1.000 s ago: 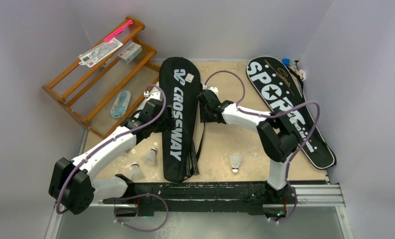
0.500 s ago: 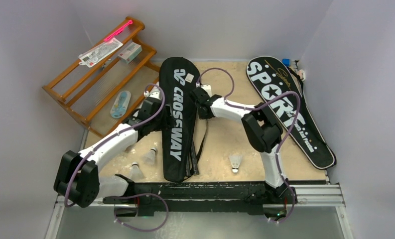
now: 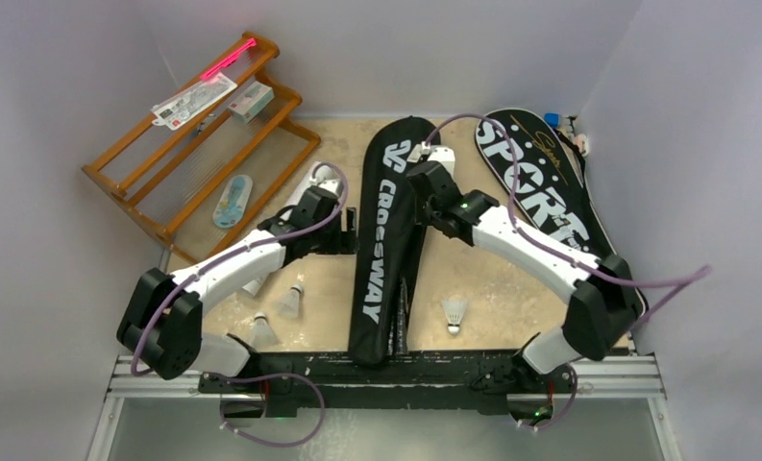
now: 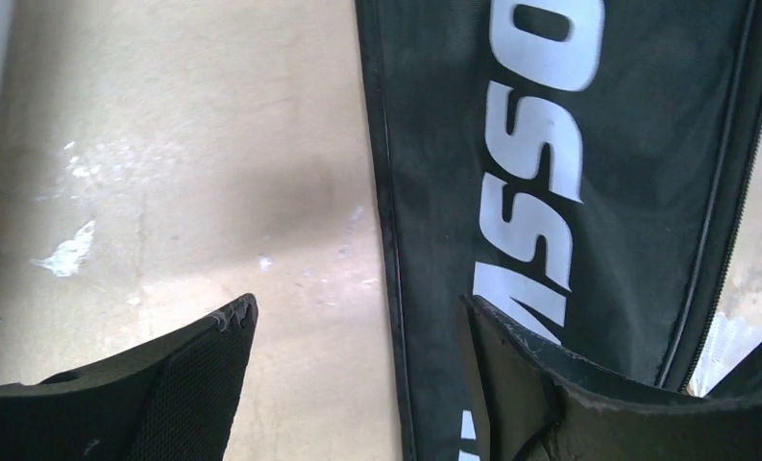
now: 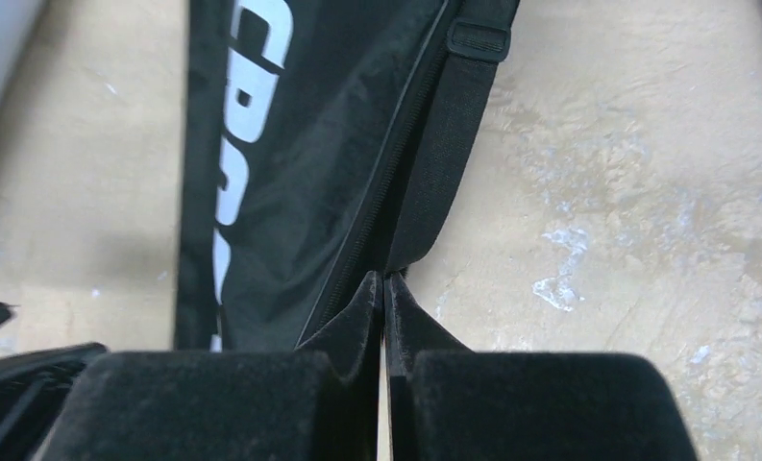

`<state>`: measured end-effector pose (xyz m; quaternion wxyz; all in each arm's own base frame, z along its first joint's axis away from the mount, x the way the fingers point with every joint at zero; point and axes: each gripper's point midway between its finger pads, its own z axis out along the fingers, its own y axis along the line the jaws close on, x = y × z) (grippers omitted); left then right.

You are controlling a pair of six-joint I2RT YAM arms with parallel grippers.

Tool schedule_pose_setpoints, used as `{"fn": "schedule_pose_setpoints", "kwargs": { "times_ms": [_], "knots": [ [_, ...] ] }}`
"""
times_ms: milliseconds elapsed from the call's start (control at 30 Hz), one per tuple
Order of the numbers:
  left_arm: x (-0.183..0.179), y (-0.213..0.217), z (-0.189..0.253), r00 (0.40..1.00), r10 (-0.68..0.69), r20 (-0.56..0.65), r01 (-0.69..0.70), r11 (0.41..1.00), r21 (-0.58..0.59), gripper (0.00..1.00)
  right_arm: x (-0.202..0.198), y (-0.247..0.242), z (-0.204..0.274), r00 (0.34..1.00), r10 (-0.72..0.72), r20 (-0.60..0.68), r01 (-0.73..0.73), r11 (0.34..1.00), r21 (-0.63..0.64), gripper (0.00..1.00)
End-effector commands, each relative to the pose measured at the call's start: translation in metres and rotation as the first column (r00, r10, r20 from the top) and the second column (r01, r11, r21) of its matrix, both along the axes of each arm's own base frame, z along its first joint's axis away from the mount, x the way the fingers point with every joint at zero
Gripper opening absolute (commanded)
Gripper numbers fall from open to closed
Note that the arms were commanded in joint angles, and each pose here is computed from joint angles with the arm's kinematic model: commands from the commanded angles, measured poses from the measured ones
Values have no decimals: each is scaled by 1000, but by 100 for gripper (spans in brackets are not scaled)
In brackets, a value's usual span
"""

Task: Pack up the badminton gear
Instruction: Adjust the racket bag at the center of the board.

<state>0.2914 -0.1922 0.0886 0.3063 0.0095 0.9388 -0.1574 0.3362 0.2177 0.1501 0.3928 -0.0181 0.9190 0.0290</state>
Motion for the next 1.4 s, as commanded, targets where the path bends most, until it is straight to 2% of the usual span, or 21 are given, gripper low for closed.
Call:
{"fn": "schedule_pose_setpoints", "kwargs": {
  "times_ms": [0,367,633,900,967,1067,1200,1367],
  "knots": [
    [7,-26,37,992,-69,108,63,997,54,74,-3,-7,33,997,2,79,-4,999,32,0],
    [-37,-94,76,958,-258,124,270,958,-93,76,0,6,87,986,75,146,-88,992,89,0],
    [-60,-117,43,955,-291,57,292,956,-14,78,-11,6,80,989,95,111,-107,988,112,0],
    [-58,-119,12,971,-237,-14,237,968,84,78,-15,5,97,985,97,144,-117,983,140,0],
    [-56,-117,-1,975,-221,-33,223,968,112,73,-18,6,96,985,109,136,-128,981,142,0],
    [-51,-104,-15,985,-168,-41,173,967,187,59,-20,0,91,988,98,123,-113,986,121,0],
    [-40,-88,-11,992,-128,-6,126,963,238,34,-28,-10,79,992,81,98,-92,990,108,0],
    [-24,-81,2,992,-128,22,122,977,174,2,-45,-20,52,995,86,40,-90,990,111,0]
  ]
}}
